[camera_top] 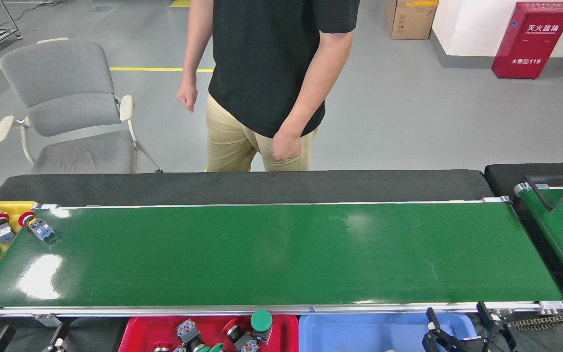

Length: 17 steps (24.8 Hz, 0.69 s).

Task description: Pick switch part from conveyor to tray

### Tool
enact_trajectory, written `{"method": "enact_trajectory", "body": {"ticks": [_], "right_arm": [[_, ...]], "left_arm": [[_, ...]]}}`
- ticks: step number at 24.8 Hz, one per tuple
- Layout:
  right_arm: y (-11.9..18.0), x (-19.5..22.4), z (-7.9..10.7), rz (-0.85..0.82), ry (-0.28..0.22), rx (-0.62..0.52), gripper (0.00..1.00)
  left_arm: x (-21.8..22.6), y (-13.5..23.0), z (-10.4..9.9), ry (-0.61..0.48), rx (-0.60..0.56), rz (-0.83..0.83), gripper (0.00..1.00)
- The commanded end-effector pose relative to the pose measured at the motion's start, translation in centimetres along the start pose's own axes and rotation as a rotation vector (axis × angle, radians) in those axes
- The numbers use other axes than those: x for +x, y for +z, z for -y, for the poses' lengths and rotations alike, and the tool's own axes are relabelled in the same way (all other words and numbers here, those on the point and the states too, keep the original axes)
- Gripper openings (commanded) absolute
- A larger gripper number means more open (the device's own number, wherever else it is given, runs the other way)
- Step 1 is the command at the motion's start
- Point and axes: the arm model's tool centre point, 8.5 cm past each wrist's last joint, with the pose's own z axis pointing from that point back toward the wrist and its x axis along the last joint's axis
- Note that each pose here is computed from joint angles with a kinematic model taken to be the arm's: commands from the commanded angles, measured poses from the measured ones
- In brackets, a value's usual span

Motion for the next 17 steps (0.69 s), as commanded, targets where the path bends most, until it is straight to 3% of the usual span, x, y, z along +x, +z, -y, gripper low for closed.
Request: {"method": "enact_trajectory", "body": {"ticks": [1, 17], "right_arm": [[-0.3, 0.1, 0.8, -0.002, -0.003, -0.032, 0.98], [-0.2, 1.0, 0.5, -0.012, -0.040, -0.030, 0.99]], "left_arm": [[-0.6, 0.0, -0.8, -0.016, 0.023, -0.006, 1.00], [-2.0, 0.9, -0.9, -0.020, 0.024, -0.053, 1.00]]}}
